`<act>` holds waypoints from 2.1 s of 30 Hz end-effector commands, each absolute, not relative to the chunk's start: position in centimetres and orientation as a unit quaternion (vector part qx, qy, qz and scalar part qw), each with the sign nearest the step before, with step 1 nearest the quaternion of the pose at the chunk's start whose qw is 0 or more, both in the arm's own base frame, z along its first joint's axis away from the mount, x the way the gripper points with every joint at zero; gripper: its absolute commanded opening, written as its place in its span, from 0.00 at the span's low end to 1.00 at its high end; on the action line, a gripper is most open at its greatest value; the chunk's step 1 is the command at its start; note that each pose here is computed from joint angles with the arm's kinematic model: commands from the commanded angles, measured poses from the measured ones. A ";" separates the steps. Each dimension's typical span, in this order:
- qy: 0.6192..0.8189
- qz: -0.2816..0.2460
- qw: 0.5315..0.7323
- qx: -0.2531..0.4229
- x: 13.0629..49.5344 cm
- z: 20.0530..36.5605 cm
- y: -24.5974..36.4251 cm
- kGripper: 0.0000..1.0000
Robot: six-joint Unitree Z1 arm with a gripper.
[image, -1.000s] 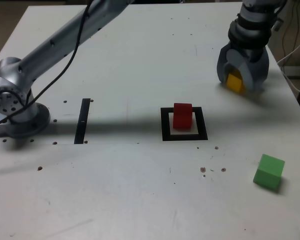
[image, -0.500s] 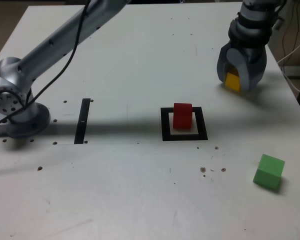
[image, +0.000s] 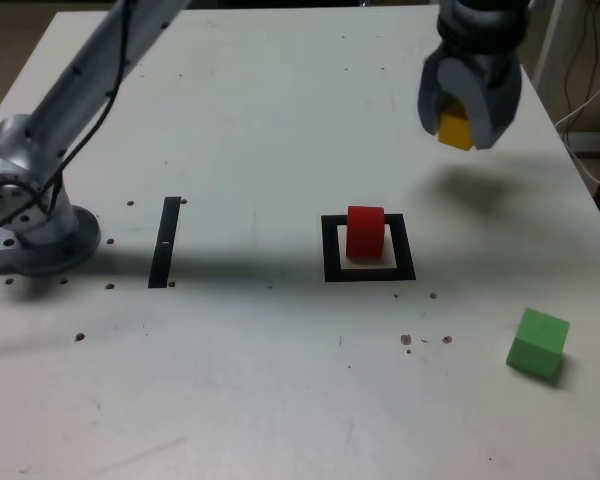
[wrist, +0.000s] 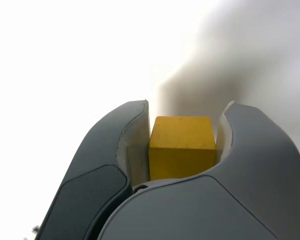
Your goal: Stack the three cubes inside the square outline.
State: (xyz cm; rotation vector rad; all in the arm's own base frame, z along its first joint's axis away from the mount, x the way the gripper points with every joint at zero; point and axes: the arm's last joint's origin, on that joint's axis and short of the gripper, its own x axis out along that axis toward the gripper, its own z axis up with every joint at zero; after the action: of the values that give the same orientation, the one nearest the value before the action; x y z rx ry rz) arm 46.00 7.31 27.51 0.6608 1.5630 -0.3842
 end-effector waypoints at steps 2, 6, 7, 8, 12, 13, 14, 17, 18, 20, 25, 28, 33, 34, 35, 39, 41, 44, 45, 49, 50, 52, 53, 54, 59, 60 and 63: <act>0.690 -0.159 0.648 0.279 44.4 28.8 6.4 0.35; 0.695 -0.145 0.652 0.265 42.6 30.1 5.1 0.35; 0.697 -0.141 0.653 0.260 42.1 30.4 4.8 0.35; 0.700 -0.135 0.654 0.253 41.6 30.7 4.4 0.35; 0.718 -0.106 0.652 0.217 39.6 31.5 2.9 0.35; 0.723 -0.099 0.651 0.208 39.2 31.5 2.6 0.35; 0.727 -0.092 0.650 0.200 38.8 31.6 2.3 0.35; 0.737 -0.076 0.647 0.180 38.1 31.6 1.5 0.35; 0.740 -0.072 0.646 0.174 37.9 31.5 1.3 0.35; 0.746 -0.063 0.643 0.163 37.6 31.4 0.8 0.35; 0.756 -0.041 0.640 0.130 37.2 30.7 -0.3 0.35; 0.759 -0.034 0.640 0.112 37.1 30.2 -0.7 0.35; 0.761 -0.034 0.642 0.083 37.0 29.3 -1.0 0.35; 0.761 -0.035 0.643 0.078 37.0 29.2 -1.0 0.35; 0.761 -0.036 0.644 0.075 37.1 29.0 -1.1 0.35; 0.761 -0.041 0.645 0.063 37.2 28.4 -1.2 0.35; 0.761 -0.043 0.644 0.059 37.2 28.0 -1.2 0.35; 0.763 -0.046 0.642 0.053 37.3 27.4 -1.1 0.35; 0.764 -0.047 0.642 0.051 37.3 27.2 -1.1 0.35; 0.767 -0.048 0.639 0.044 37.4 26.4 -0.9 0.35; 0.767 -0.048 0.638 0.042 37.5 26.3 -0.8 0.35; 0.769 -0.047 0.637 0.039 37.5 25.9 -0.6 0.35; 0.770 -0.046 0.636 0.038 37.5 25.7 -0.5 0.35; 0.770 -0.046 0.635 0.036 37.5 25.6 -0.4 0.35; 0.771 -0.045 0.634 0.033 37.5 24.9 -0.2 0.35; 0.771 -0.045 0.634 0.032 37.6 24.9 -0.2 0.35; 0.771 -0.045 0.635 0.032 37.6 24.7 -0.1 0.35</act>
State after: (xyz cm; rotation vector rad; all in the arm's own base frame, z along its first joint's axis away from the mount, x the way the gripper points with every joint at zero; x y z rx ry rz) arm 37.55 -0.22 25.01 0.0775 1.7561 -0.1031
